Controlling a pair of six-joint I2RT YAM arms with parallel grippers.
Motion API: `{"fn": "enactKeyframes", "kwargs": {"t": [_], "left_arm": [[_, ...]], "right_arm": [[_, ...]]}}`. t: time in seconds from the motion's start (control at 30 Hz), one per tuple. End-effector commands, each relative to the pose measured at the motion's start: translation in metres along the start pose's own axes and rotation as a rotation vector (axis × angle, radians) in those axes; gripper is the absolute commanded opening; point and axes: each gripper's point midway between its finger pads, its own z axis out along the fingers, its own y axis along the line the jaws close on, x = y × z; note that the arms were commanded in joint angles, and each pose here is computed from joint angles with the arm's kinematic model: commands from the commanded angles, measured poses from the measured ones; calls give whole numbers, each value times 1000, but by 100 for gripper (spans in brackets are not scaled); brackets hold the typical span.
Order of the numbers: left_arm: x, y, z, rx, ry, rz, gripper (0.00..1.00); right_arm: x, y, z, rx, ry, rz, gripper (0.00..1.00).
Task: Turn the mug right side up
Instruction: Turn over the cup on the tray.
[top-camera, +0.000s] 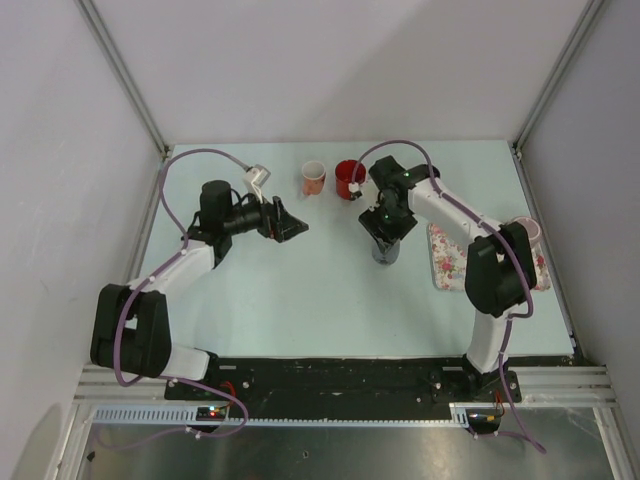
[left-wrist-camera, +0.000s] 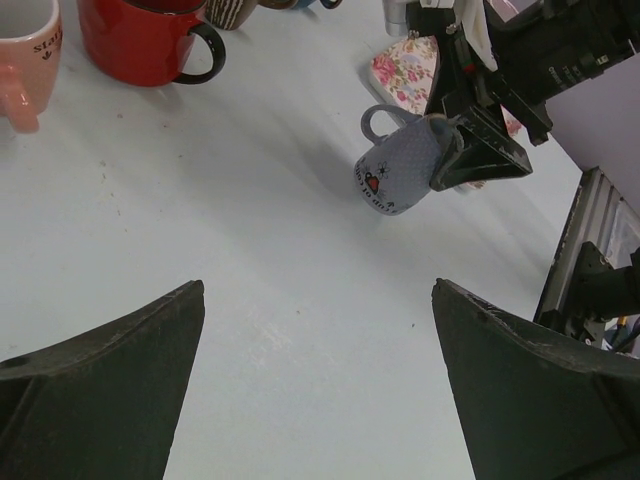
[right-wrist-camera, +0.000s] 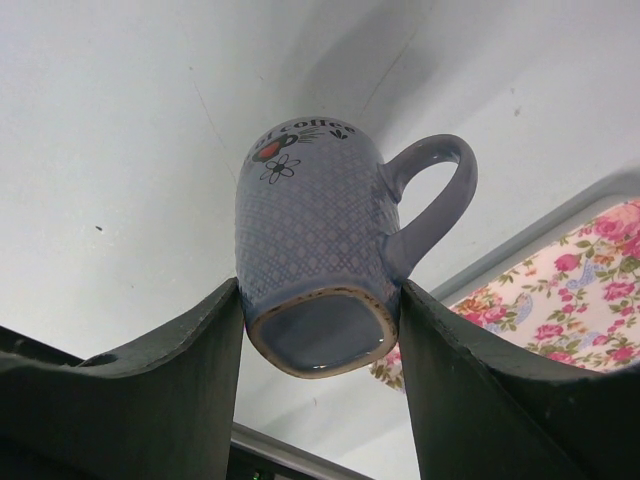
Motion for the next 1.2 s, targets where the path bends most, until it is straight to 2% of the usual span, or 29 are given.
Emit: {"fn": "enactKeyframes", "kwargs": {"t": [0.0, 0.5, 0.57, 0.73, 0.83, 1.17], "left_arm": [[-9, -2, -1, -13, -21, 55, 98], [-3, 2, -2, -30, -8, 64, 98], [-2, 2, -2, -29, -8, 65, 98], [-1, 4, -1, -31, -3, 63, 98], [-1, 3, -2, -31, -5, 66, 98], [-2, 5, 0, -31, 0, 64, 98]], "right_arm": [[-15, 2, 3, 35, -42, 18, 0], [-13, 3, 30, 47, 6, 33, 0], [-12, 3, 31, 45, 8, 32, 8], [-11, 10, 31, 8, 13, 26, 41], [-7, 16, 28, -28, 14, 10, 56], [6, 40, 12, -159, -29, -50, 88]]}}
